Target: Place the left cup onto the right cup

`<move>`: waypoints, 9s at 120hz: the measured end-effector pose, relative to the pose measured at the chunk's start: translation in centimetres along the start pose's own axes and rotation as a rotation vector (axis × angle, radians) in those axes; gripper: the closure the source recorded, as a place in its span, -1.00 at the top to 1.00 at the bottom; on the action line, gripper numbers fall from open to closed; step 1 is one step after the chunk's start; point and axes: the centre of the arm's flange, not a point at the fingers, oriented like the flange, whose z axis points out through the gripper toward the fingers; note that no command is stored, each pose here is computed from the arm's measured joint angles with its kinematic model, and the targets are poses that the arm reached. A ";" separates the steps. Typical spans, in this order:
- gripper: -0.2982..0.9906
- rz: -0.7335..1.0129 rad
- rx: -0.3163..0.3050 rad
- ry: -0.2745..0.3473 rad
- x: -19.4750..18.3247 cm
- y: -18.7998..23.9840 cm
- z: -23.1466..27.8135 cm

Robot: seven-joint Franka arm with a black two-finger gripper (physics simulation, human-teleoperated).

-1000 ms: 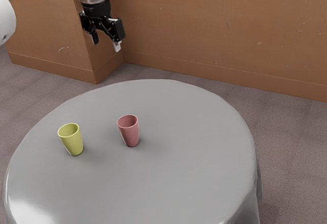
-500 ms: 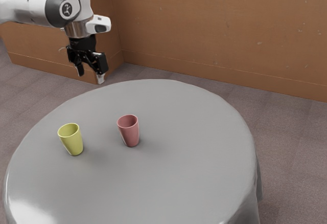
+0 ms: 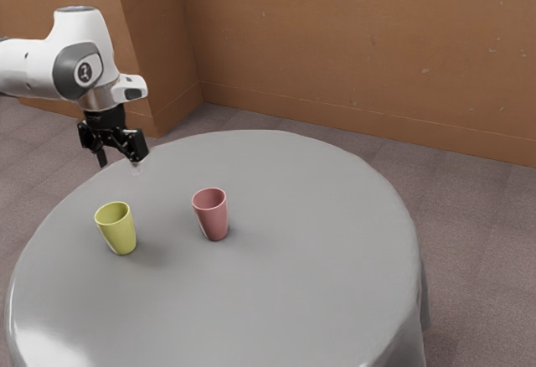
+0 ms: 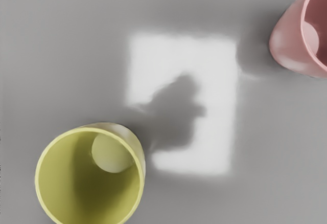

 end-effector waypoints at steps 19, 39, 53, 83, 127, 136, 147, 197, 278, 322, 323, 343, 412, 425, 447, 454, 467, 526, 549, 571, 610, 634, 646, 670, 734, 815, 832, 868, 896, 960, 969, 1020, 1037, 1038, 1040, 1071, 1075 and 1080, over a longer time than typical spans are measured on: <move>0.51 -0.026 0.002 0.016 -0.4 -1.0 2.7; 0.51 -0.069 -0.030 0.038 -1.0 -1.2 5.1; 0.51 -0.110 -0.047 0.042 -1.4 -1.2 6.2; 0.51 -0.187 -0.061 0.022 -2.3 -0.9 8.1; 0.50 -0.264 -0.060 0.008 -2.7 -1.1 10.4; 0.49 -0.276 -0.054 0.017 -2.5 -1.3 10.6; 0.47 -0.283 -0.048 0.032 -2.1 -1.3 10.7; 0.45 -0.305 -0.030 0.048 -1.5 -0.9 12.2; 0.04 -0.341 -0.015 0.035 -1.3 -1.0 14.3; -0.41 -0.358 -0.015 0.025 -1.6 -1.1 14.8; -0.42 -0.358 -0.015 0.025 -1.6 -1.1 14.8; -0.58 -0.365 -0.014 0.025 -1.6 -1.1 14.8; -0.68 -0.379 0.001 0.020 -1.8 -1.1 15.0; -0.68 -0.375 0.003 0.026 -1.7 -0.9 14.7; -0.68 -0.342 0.020 0.050 -1.4 0.3 12.5; -0.68 -0.326 0.020 0.055 -1.0 1.3 11.0; -0.68 -0.298 0.021 0.050 0.1 3.7 7.7; -0.68 -0.226 0.041 -0.069 2.8 13.9 0.7; -0.68 -0.217 0.046 -0.071 4.2 16.1 0.2; -0.68 -0.205 0.047 -0.060 5.0 17.9 -0.3; -0.68 -0.208 0.049 -0.066 6.1 19.6 0.9; -0.68 -0.220 0.052 -0.070 6.4 19.6 1.5; -0.68 -0.224 0.056 -0.070 6.5 19.6 1.7; -0.68 -0.232 0.055 -0.053 7.6 19.5 1.4; -0.68 -0.251 0.058 -0.046 8.8 18.8 1.8; -0.68 -0.273 0.057 -0.028 10.4 17.6 2.9; -0.68 -0.277 0.057 -0.027 10.5 17.4 3.2; -0.68 -0.277 0.052 -0.007 10.9 17.4 3.4; -0.68 -0.277 0.052 -0.005 11.1 17.5 4.0; -0.63 -0.281 0.052 -0.003 11.5 17.6 5.4; -0.37 -0.280 0.050 -0.002 11.6 17.6 5.5; 0.39 -0.279 0.045 0.007 11.7 17.9 5.2; 0.45 -0.279 0.044 0.012 11.8 17.9 4.8; 0.45 -0.279 0.044 0.013 11.8 17.9 4.8; 0.46 -0.279 0.044 0.014 11.8 17.9 4.7; 0.50 -0.274 0.031 0.055 11.5 18.1 1.3; 0.50 -0.273 0.028 0.059 11.2 18.1 0.5; 0.50 -0.272 0.026 0.062 10.8 18.0 -0.3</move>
